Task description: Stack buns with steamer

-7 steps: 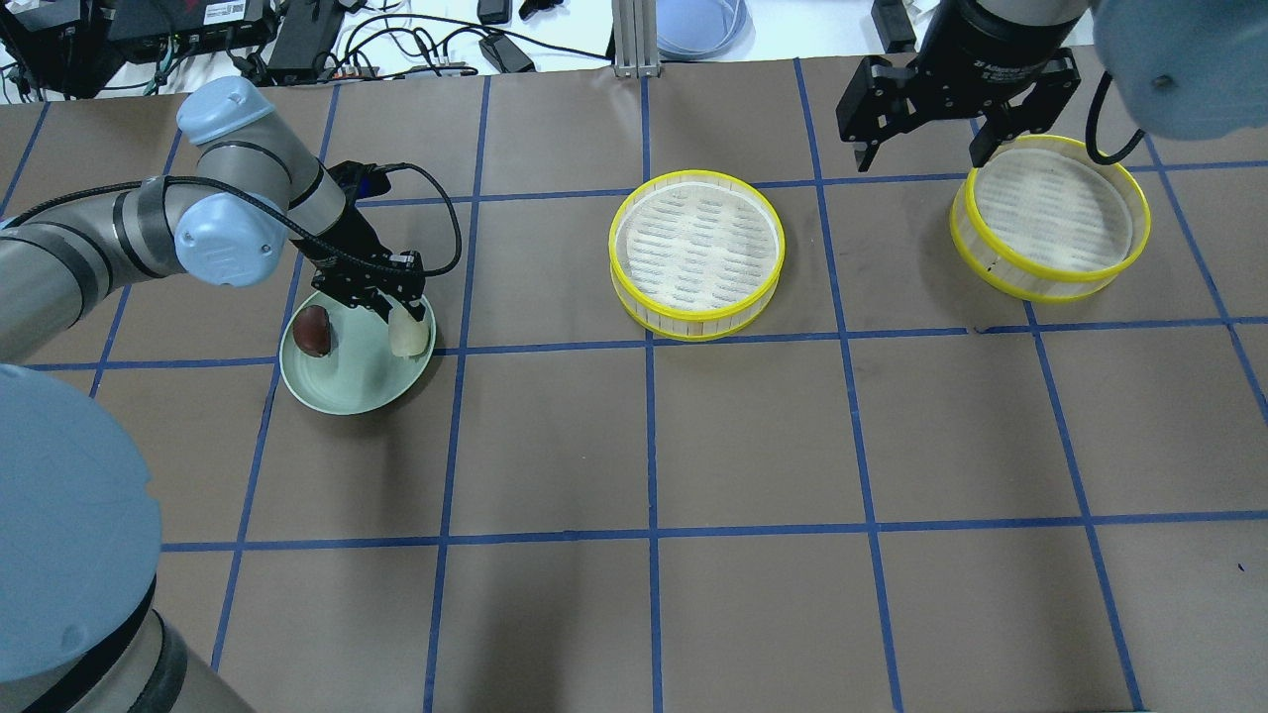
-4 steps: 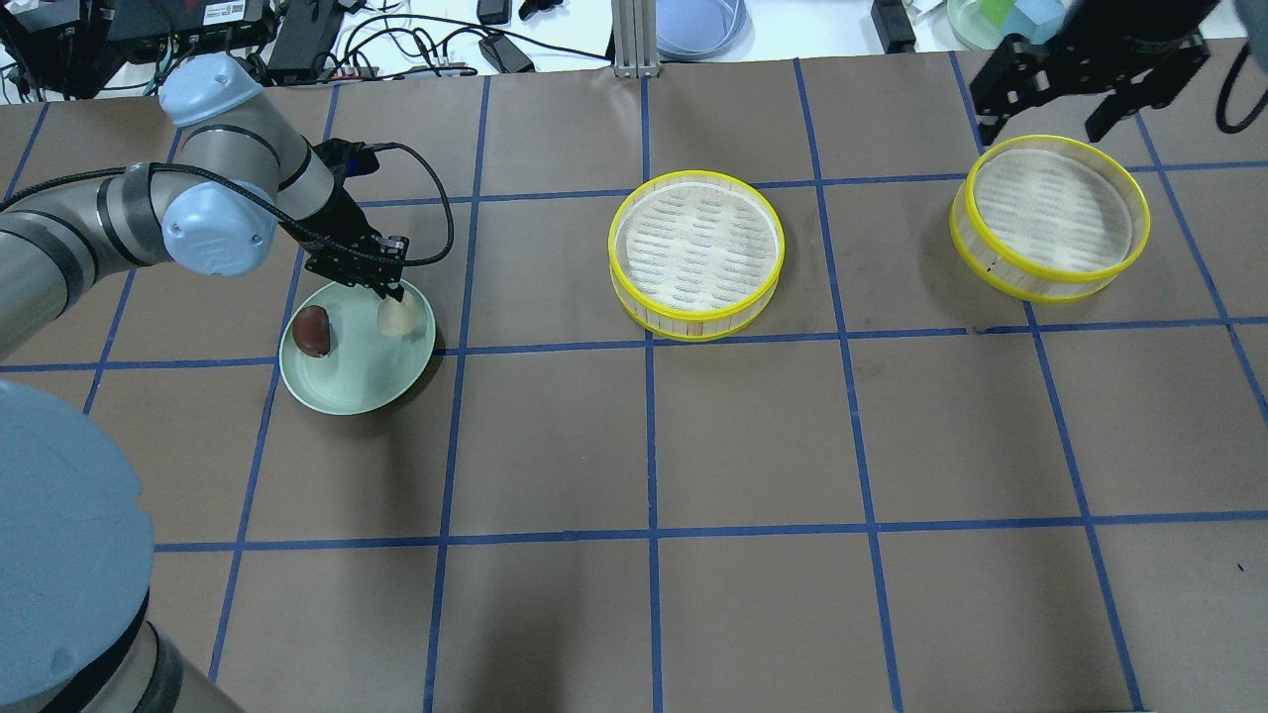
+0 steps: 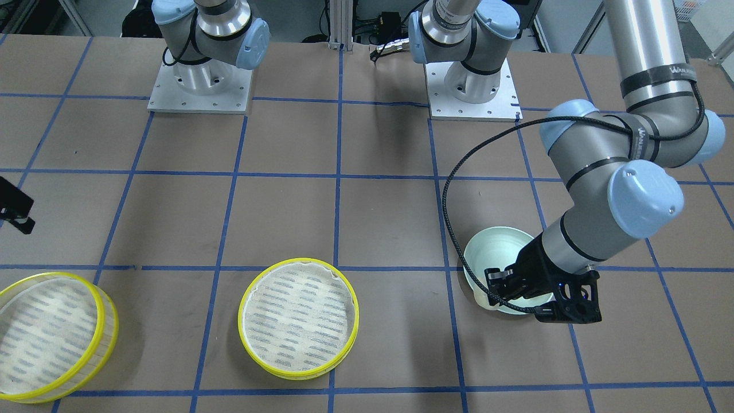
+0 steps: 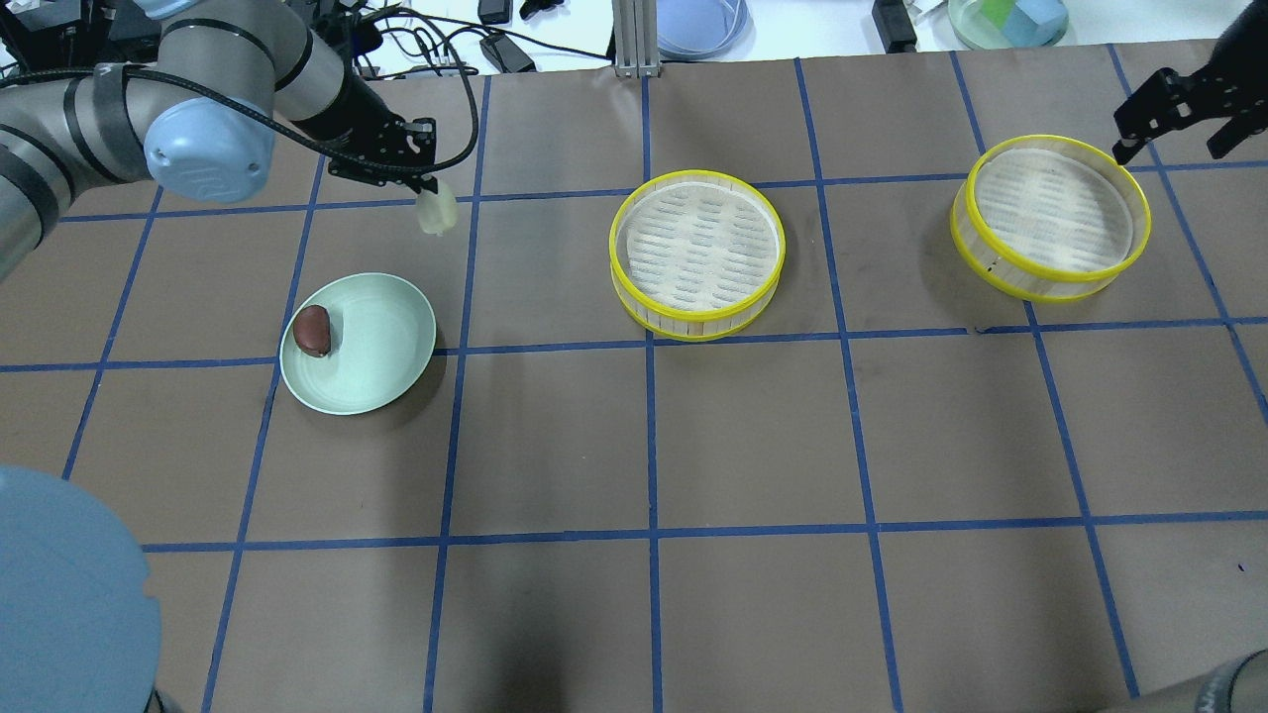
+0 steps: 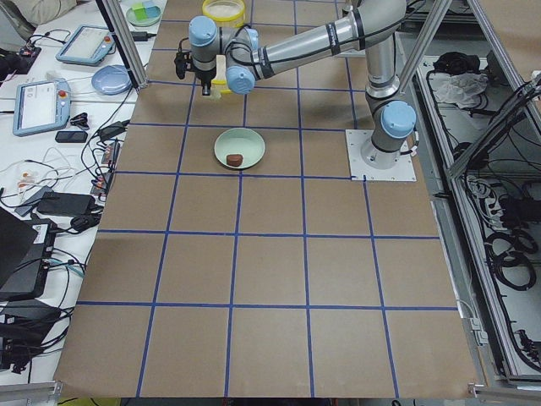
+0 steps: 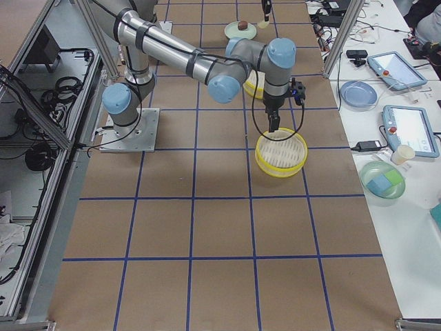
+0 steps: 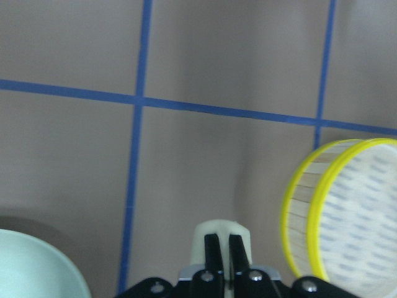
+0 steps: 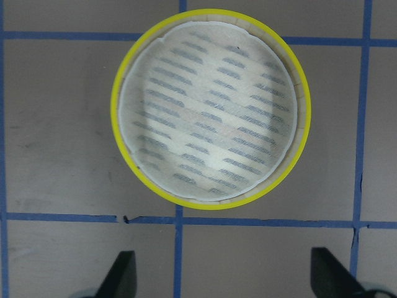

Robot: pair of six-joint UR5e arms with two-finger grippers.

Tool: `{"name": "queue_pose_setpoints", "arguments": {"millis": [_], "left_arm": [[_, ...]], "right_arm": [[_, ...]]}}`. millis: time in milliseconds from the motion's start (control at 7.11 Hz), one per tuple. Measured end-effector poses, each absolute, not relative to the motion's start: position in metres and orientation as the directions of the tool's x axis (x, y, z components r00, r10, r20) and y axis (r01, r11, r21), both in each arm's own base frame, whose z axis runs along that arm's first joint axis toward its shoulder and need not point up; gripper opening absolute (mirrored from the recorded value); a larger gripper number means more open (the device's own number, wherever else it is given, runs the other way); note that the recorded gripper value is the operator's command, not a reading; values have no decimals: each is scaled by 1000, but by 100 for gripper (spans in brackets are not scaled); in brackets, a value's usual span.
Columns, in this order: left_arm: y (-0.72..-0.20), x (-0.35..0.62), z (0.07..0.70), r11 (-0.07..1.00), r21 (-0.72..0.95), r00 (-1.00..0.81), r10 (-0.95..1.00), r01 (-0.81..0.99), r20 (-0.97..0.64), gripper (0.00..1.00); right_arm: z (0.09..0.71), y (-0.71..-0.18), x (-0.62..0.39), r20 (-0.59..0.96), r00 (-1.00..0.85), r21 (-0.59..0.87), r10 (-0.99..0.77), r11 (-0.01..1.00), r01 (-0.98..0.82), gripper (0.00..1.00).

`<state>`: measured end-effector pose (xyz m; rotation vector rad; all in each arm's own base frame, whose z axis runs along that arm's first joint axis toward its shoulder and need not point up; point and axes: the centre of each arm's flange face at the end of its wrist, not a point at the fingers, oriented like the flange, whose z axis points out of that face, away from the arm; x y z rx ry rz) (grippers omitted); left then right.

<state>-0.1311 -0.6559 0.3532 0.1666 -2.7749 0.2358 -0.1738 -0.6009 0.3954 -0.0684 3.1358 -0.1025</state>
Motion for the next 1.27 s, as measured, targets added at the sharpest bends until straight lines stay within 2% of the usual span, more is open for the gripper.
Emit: {"name": "queue_pose_setpoints", "arguments": {"millis": [281, 703, 844, 984, 1266], "left_arm": [[-656, -198, 346, 976, -154, -872, -60, -154, 486, 0], [-664, -255, 285, 981, -156, -848, -17, -117, 530, 1], [-666, -265, 267, 982, -143, -844, -30, -125, 535, 62], [-664, -274, 257, 982, -119, -840, -59, -145, 540, 100], [-661, -283, 258, 976, -83, -829, -123, -200, 546, 100]], "right_arm": [[356, -606, -210, -20, -998, -34, -52, 998, -51, 100], [315, -630, -231, 26, -996, -101, -82, 991, -84, 100], [296, -638, -237, 37, -994, -110, -100, 988, -104, 100], [281, -644, -241, 45, -993, -115, -108, 987, -113, 100], [262, -651, -246, 49, -992, -122, -113, 985, -119, 100]]}}
